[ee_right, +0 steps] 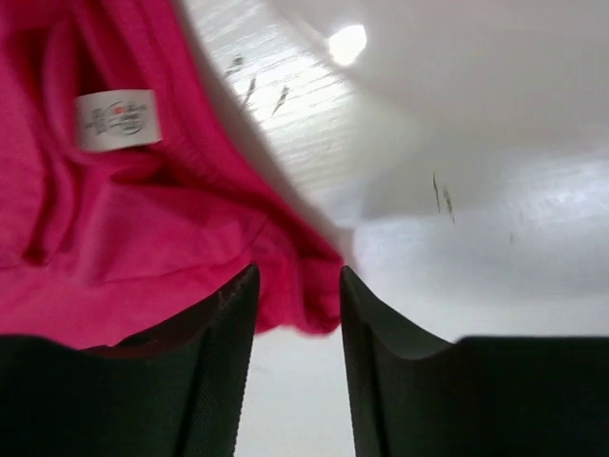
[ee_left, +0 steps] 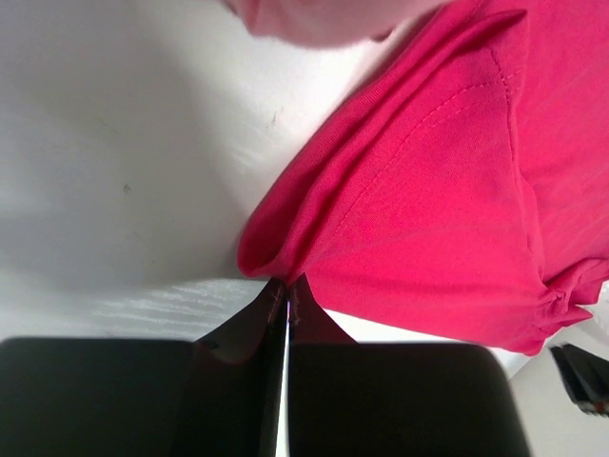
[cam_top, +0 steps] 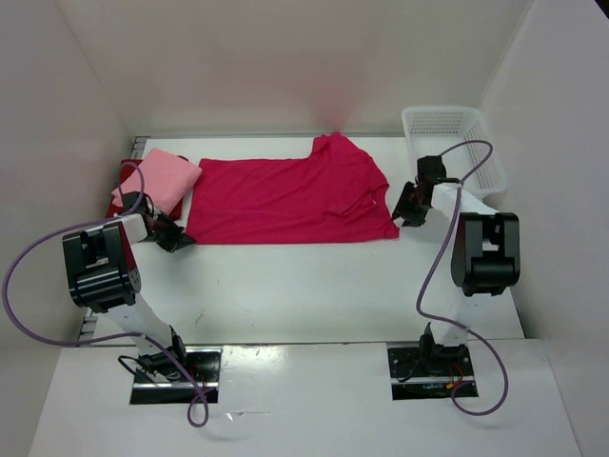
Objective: Fold and stack the t-shirts
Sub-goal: Fold the flattened tshirt in 1/3 of the way
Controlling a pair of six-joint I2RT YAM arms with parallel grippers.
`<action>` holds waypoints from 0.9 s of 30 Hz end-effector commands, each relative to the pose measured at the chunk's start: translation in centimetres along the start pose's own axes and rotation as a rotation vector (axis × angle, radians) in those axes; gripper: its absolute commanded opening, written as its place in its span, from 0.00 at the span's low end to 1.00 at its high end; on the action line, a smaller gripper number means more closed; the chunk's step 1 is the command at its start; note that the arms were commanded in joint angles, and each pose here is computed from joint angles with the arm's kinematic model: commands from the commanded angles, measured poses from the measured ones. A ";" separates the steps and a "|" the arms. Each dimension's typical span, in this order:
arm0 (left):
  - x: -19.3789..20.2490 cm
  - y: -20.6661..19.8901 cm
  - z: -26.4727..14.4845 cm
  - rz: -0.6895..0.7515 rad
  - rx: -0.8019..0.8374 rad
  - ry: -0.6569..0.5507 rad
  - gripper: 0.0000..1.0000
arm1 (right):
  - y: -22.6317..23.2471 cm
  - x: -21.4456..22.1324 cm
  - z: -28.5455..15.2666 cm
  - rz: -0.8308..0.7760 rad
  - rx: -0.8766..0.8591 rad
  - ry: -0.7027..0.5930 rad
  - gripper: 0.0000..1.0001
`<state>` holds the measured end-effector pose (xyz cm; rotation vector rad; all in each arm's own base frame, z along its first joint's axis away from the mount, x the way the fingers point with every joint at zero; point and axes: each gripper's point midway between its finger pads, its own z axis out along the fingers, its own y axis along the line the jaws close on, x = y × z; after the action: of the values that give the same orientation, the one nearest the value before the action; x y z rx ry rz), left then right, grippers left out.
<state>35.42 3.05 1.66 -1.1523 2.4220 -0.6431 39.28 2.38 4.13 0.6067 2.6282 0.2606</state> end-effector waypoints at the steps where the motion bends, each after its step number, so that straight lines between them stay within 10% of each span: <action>1: -0.2 -0.4 -1.3 0.048 0.007 -0.021 0.00 | 2.5 -3.0 -6.5 -0.035 -0.069 -0.169 0.47; 3: -0.1 -0.5 -1.6 0.048 0.007 -0.021 0.00 | 3.4 -2.8 -8.3 -0.054 -0.091 -0.191 0.46; 8: 0.4 -0.1 -1.3 0.041 0.005 -0.002 0.00 | 9.0 1.0 -5.6 -0.101 -0.240 -0.074 0.00; 16: 1.6 -0.4 -0.2 0.013 0.009 0.038 0.00 | 8.8 3.3 2.3 -0.028 -0.182 0.051 0.00; 27: 5.8 6.2 -2.7 -0.175 -0.028 0.135 0.00 | 0.5 16.3 -1.6 0.250 -0.133 0.255 0.00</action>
<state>30.60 2.84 1.18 -1.2938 2.3925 -0.7816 30.35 11.35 1.09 0.7372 2.6783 0.6422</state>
